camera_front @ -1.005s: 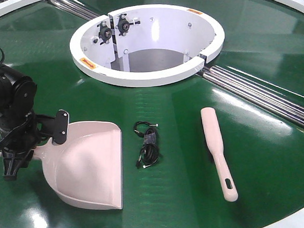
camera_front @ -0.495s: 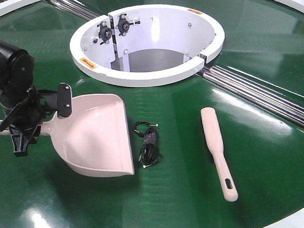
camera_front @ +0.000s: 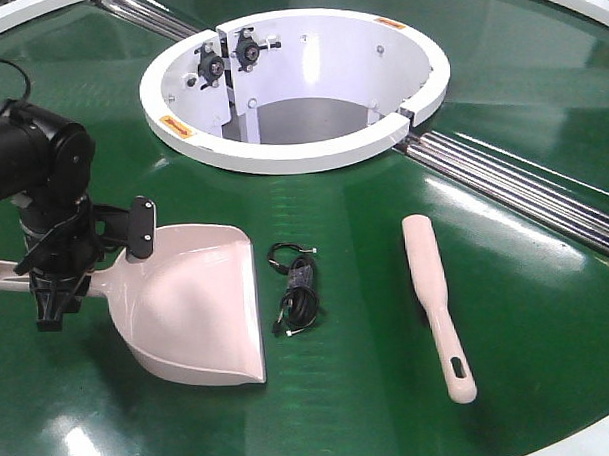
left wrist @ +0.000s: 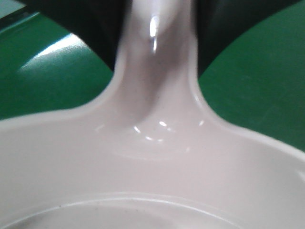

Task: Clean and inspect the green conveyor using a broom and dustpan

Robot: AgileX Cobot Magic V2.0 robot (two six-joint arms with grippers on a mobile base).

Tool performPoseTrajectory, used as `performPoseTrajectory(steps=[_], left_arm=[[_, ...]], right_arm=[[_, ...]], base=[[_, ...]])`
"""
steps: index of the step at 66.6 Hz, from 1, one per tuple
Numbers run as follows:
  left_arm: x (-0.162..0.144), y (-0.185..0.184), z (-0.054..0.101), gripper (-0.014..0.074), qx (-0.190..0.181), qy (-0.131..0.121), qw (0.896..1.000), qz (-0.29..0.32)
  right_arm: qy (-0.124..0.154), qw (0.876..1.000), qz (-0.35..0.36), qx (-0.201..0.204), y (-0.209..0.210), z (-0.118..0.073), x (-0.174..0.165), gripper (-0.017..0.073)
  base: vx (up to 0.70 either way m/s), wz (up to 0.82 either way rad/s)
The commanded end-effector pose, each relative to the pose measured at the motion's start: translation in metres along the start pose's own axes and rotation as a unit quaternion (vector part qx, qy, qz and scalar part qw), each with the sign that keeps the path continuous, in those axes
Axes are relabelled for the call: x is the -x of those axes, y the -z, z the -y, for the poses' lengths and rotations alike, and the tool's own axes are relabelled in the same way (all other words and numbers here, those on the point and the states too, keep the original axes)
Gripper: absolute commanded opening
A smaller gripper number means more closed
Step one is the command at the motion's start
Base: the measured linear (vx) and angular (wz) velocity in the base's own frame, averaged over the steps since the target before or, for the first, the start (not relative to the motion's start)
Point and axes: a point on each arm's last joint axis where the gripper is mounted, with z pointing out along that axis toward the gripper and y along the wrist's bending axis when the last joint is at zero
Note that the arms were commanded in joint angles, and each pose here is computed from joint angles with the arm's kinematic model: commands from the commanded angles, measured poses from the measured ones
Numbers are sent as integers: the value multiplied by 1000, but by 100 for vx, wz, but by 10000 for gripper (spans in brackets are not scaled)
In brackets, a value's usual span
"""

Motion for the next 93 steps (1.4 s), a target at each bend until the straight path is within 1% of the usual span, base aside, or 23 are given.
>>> performPoseTrajectory(steps=[1, 19, 31, 93], left_arm=[[-5, 22, 0, -8, 31, 5, 999, 5], [-6, 22, -1, -8, 34, 4, 999, 2], [-6, 22, 2, -8, 20, 8, 1000, -3], [-7, 22, 2, -8, 21, 8, 1000, -3]], right_arm=[[3, 999, 41, -3, 1, 0, 6, -8], [3, 999, 41, -3, 1, 0, 6, -8], [3, 999, 41, -3, 1, 0, 6, -8], [3, 999, 42, -3, 1, 0, 7, -8]], base=[[0, 0], [0, 0], [0, 0], [0, 0]])
